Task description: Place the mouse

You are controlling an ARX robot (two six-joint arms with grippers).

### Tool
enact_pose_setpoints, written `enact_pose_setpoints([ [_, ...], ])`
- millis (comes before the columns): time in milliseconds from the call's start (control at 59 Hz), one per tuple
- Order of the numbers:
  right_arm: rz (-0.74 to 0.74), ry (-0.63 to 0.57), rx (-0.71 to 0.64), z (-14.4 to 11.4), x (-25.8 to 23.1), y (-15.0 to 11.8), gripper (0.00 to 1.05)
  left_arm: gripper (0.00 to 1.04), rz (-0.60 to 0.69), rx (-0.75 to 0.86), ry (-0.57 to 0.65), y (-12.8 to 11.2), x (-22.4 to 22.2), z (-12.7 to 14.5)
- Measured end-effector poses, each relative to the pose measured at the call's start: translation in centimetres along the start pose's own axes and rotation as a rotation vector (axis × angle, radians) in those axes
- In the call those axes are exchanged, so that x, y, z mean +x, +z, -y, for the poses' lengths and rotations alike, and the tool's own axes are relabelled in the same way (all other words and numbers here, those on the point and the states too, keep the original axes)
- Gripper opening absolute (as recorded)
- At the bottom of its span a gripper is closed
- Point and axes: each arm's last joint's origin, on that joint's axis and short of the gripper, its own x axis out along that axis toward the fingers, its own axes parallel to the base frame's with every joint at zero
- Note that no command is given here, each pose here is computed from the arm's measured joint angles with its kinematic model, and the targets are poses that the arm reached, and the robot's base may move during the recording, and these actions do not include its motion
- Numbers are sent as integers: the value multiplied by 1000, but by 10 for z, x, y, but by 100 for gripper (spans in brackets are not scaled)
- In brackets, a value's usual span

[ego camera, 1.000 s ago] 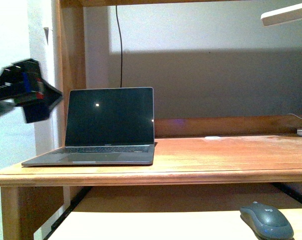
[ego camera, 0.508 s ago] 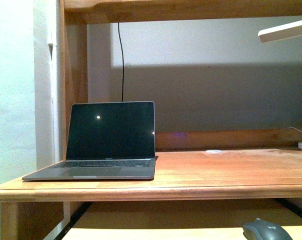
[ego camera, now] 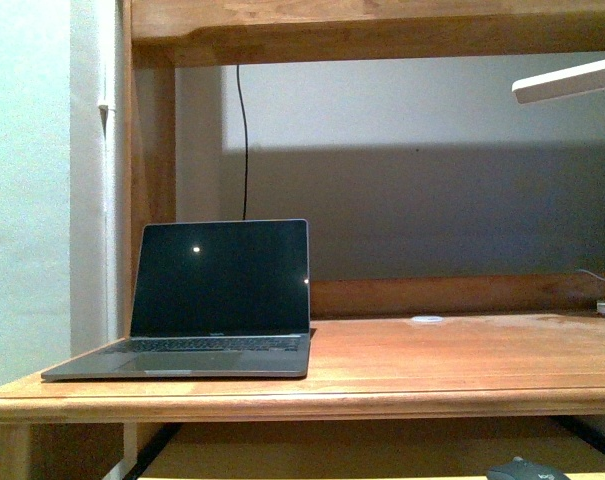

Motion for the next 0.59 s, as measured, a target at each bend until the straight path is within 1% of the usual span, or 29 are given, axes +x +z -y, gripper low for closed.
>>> enact_pose_setpoints([
  [85, -8, 47, -22, -20, 19, 11, 97, 3, 1, 0, 0, 0, 0, 0],
  [136, -47, 72, -57, -36, 35, 13, 97, 3, 3, 0, 0, 0, 0, 0],
  [220, -125, 82, -128, -58, 65, 9, 97, 3, 3, 0, 0, 0, 0, 0],
  [339, -202, 63, -194, -71, 93, -4, 97, 4, 3, -1, 0, 0, 0, 0],
  [441, -239, 54, -228, -78, 112, -10, 97, 19, 3, 0, 0, 0, 0, 0],
  [475, -250, 47, -236, -81, 120, -11, 97, 26, 3, 0, 0, 0, 0, 0],
  [525, -259, 35, -246, -82, 128, -13, 97, 33, 3, 0, 0, 0, 0, 0],
  [593, -277, 12, -256, -83, 143, -15, 97, 48, 3, 0, 0, 0, 0, 0],
])
